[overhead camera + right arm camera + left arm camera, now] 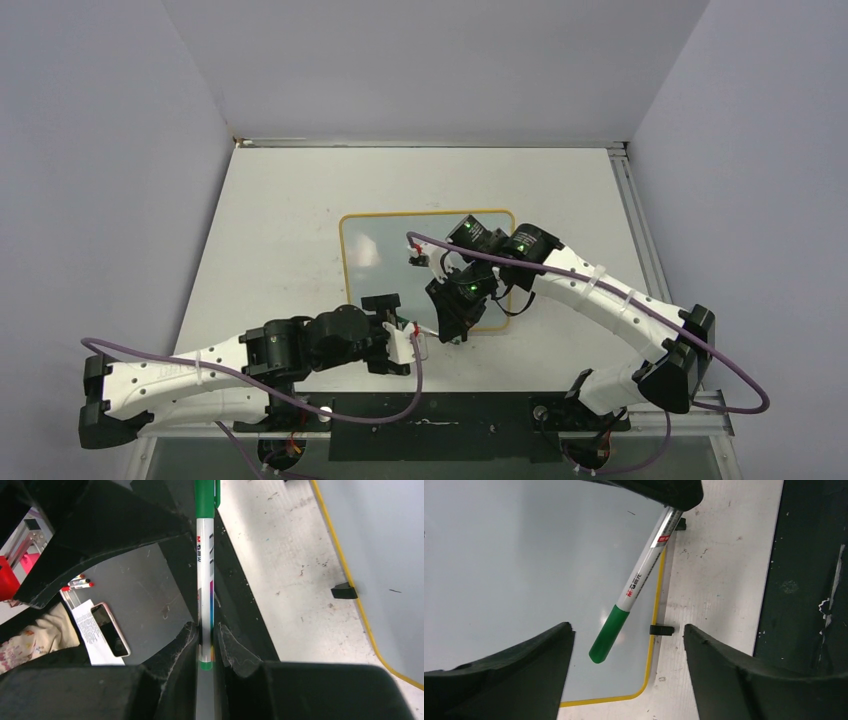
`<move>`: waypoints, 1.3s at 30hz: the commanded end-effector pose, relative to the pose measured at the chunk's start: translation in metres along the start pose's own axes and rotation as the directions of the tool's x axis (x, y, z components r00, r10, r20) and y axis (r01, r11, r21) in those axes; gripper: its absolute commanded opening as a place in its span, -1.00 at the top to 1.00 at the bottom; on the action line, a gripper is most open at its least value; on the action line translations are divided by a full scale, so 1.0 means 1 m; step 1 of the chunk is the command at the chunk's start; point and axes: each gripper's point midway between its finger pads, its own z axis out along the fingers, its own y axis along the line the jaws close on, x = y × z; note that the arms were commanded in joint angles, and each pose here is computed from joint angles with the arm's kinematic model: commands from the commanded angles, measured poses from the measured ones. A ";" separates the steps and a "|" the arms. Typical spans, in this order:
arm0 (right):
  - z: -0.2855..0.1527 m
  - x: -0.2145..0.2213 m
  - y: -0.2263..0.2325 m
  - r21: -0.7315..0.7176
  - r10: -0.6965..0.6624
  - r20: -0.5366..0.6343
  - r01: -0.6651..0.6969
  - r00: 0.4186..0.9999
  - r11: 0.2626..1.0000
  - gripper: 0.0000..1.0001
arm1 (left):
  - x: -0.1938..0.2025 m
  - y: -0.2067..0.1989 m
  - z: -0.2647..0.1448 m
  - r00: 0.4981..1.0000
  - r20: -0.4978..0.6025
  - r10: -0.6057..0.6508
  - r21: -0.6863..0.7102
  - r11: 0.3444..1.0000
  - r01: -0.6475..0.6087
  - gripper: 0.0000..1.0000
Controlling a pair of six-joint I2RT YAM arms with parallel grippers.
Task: Write a sentence on the whiteboard
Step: Open the whiteboard marker at the center of the board.
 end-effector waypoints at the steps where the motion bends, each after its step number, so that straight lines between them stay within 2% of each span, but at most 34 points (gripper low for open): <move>1: -0.010 0.001 0.019 -0.061 -0.045 0.020 0.046 0.999 0.997 0.89 | -0.007 0.007 -0.001 1.000 0.027 0.012 -0.041 0.999 -0.010 -0.44; 7: -0.014 0.003 0.025 -0.075 -0.061 0.032 0.063 0.998 0.995 0.89 | -0.006 0.004 0.001 1.000 0.006 0.029 -0.039 0.999 -0.029 0.07; 11: -0.016 0.002 0.027 -0.079 -0.075 0.046 0.078 0.996 0.994 0.89 | -0.012 0.001 0.003 1.000 0.018 0.015 -0.032 0.999 -0.014 0.64; 14: -0.017 -0.002 0.022 -0.050 -0.078 0.072 0.081 0.994 0.995 0.89 | -0.016 -0.006 0.005 0.999 0.049 -0.019 -0.006 1.000 0.019 1.00; 16: -0.016 -0.005 0.018 -0.039 -0.052 0.092 0.056 0.994 0.998 0.86 | -0.014 -0.008 0.006 0.997 0.056 -0.054 -0.008 0.998 0.054 1.00; 18: -0.016 -0.010 0.018 -0.053 -0.040 0.126 0.047 0.991 0.997 0.51 | -0.015 -0.009 0.006 0.992 0.067 -0.111 -0.018 0.993 0.113 1.00; 23: -0.012 -0.017 0.020 -0.067 -0.023 0.212 0.038 0.977 0.997 -0.16 | -0.012 -0.011 0.009 0.977 0.064 -0.204 0.006 0.979 0.204 1.00; 29: -0.001 -0.030 0.013 -0.066 0.029 0.295 -0.010 0.955 0.998 -0.32 | -0.016 -0.012 0.013 0.963 0.066 -0.263 0.075 0.963 0.258 1.00; 39: 0.005 -0.043 0.019 -0.147 0.088 0.396 -0.032 0.914 0.989 -0.26 | -0.018 -0.015 0.013 0.957 0.083 -0.280 0.114 0.956 0.270 1.00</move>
